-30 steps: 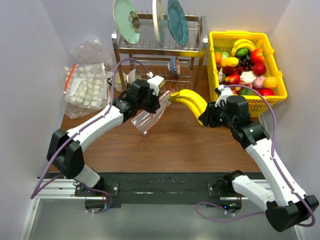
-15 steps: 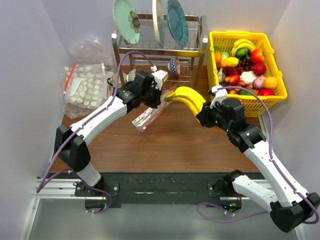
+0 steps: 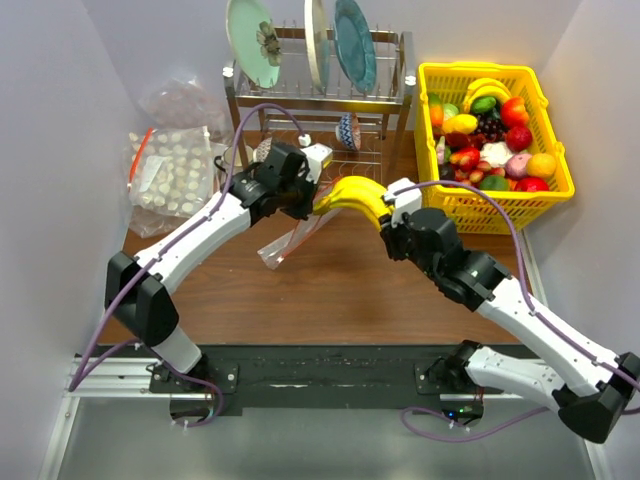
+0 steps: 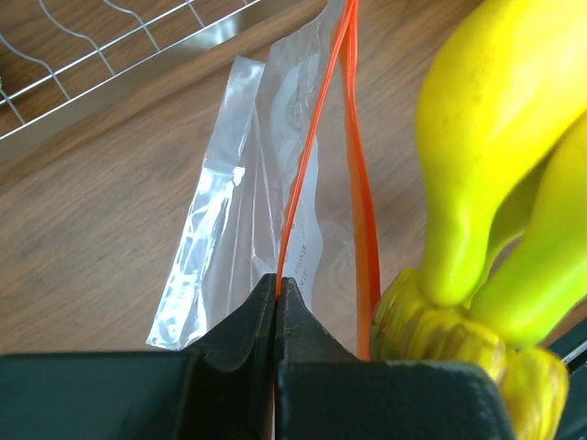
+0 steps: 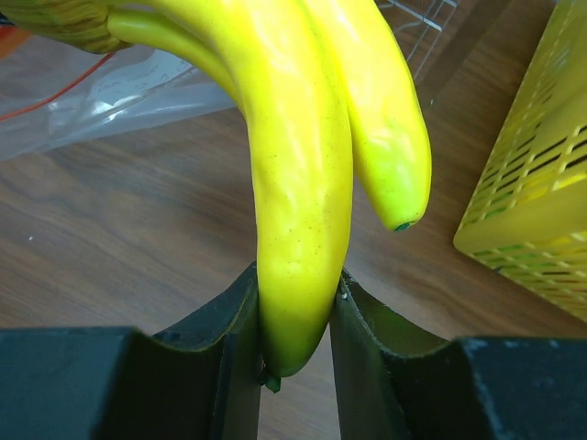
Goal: Place the food in the zip-top bag and seal the zipper
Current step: Place the fake fruit in the zipper food storage bag.
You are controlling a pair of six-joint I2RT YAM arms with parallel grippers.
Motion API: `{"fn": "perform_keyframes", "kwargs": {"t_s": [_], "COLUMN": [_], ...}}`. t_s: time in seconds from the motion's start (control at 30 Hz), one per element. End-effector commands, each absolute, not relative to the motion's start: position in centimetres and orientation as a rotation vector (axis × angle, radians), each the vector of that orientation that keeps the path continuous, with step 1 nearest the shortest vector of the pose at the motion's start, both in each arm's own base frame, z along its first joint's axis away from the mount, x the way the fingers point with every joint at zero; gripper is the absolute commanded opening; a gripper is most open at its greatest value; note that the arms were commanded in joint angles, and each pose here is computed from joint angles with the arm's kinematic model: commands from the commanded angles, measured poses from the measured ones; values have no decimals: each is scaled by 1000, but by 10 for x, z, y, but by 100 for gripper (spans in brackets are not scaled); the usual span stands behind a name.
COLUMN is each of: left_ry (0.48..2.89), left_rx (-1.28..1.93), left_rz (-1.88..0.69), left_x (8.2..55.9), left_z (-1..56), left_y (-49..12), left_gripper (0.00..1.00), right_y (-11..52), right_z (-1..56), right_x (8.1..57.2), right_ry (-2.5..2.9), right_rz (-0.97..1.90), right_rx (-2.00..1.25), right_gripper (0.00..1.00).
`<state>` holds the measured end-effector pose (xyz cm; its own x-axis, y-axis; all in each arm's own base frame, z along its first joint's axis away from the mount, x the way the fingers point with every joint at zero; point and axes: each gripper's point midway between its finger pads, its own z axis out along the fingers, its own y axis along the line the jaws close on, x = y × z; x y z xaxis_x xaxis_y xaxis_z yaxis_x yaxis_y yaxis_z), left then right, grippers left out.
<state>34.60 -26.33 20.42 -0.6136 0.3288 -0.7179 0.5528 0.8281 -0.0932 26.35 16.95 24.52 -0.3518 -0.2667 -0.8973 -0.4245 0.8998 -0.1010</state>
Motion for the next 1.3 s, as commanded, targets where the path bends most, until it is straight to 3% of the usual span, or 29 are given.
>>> {"fn": "perform_keyframes", "kwargs": {"t_s": [0.0,0.3,0.63,1.27], "left_ry": [2237,2252,2261,2225], "left_rx": [601,601,617,636], "left_rz": [-377,-475,-506,-695], "left_x": [349,338,328,317], "left_z": [219,218,233,273], "left_y": [-245,-241,-239,-247], "left_gripper": [0,0,0,0], "right_y": [168,181,201,196], "right_z": [294,330,323,302], "right_x": [273,261,257,261], "right_ry": [1776,1500,1311,1267], "right_rz": [31,-67,-202,-480], "right_rx": [-459,-500,-681,-716], "right_gripper": [15,14,14,13]}}
